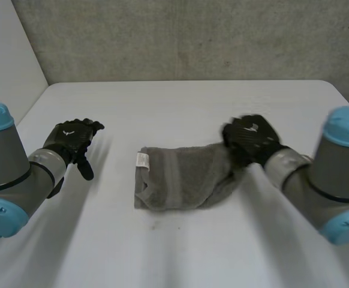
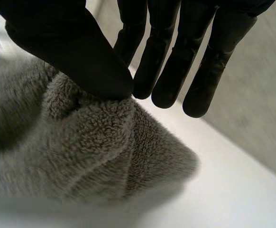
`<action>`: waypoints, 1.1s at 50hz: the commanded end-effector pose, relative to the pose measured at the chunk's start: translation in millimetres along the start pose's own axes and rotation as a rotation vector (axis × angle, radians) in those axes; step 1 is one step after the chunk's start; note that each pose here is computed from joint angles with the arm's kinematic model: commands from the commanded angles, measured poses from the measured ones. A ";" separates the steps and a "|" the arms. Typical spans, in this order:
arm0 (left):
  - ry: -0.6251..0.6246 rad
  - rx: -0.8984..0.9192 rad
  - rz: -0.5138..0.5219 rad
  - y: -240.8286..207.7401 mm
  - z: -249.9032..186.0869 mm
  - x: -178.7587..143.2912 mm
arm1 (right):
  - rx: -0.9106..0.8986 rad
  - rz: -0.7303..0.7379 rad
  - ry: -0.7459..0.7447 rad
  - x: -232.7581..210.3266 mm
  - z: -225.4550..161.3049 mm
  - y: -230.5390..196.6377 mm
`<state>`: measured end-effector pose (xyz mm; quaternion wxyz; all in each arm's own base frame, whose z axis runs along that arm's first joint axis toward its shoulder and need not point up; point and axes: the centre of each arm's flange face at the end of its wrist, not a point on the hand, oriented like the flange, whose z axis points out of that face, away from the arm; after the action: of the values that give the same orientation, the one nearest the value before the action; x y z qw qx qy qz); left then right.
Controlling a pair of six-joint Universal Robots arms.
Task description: Fold the towel.
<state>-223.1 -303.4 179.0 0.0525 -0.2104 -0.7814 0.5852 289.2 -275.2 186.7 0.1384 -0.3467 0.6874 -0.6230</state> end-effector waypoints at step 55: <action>0.164 -0.040 -0.132 1.3 22.8 130.4 | -0.188 0.435 -0.014 13.2 18.5 11.5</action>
<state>-364.5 -263.0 166.7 0.1962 -0.2288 -0.7705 0.5617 272.0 -293.7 189.3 0.2317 -0.1911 0.7981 -0.5224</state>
